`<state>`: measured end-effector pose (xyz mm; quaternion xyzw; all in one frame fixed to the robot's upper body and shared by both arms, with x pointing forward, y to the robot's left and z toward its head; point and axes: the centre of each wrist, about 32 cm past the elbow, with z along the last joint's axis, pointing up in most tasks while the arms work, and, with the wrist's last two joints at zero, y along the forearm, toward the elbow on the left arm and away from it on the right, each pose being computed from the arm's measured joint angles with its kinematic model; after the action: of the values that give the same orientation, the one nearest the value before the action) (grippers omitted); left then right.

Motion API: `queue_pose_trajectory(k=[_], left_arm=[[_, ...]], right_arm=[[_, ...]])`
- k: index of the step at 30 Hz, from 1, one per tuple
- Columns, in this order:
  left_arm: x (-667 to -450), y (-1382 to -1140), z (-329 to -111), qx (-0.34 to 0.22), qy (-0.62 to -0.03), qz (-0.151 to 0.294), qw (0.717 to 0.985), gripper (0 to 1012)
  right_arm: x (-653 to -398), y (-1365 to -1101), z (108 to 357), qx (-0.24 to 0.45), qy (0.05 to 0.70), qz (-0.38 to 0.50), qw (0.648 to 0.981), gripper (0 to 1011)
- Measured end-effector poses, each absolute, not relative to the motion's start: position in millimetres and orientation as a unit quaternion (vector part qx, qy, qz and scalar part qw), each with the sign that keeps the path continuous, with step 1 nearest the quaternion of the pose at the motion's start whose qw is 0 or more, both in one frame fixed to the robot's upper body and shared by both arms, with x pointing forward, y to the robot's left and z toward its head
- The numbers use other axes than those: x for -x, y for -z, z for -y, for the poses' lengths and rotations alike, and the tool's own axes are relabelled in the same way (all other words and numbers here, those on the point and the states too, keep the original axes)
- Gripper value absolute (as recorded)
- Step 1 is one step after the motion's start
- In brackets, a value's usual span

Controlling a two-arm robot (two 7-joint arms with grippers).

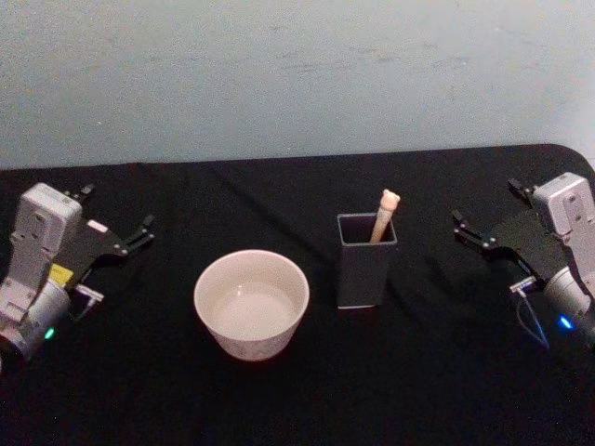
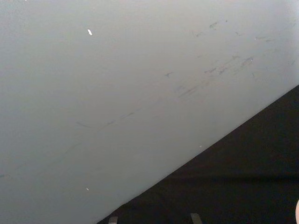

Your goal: Pick up the stirring spoon with one hand, stir inside the cup, then place it back in its original position.

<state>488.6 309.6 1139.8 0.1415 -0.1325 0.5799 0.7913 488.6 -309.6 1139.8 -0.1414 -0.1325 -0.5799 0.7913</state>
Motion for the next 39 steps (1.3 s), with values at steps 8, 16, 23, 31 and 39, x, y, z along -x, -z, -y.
queue_pose_trajectory(k=[8, 16, 23, 31, 39], left_arm=[[-488.6, -1139.8, -309.7, -0.141, -0.58, 0.132, 0.791, 1001], [-488.6, -1139.8, -309.7, -0.141, -0.58, 0.132, 0.791, 1001], [-488.6, -1139.8, -309.7, -0.141, -0.58, 0.132, 0.791, 1001], [-488.6, -1139.8, -309.7, -0.142, -0.58, 0.132, 0.791, 1001], [-488.6, -1139.8, -309.7, -0.142, -0.58, 0.132, 0.791, 1001]], right_arm=[[-488.6, -1139.8, 309.6, 0.141, 0.58, 0.132, 0.791, 1002], [-488.6, -1139.8, 309.6, 0.142, 0.58, 0.132, 0.791, 1002], [-488.6, -1139.8, 309.6, 0.142, 0.58, 0.132, 0.791, 1002], [-488.6, -1139.8, 309.7, 0.142, 0.58, 0.132, 0.791, 1002], [-488.6, -1139.8, 309.7, 0.142, 0.58, 0.132, 0.791, 1002]])
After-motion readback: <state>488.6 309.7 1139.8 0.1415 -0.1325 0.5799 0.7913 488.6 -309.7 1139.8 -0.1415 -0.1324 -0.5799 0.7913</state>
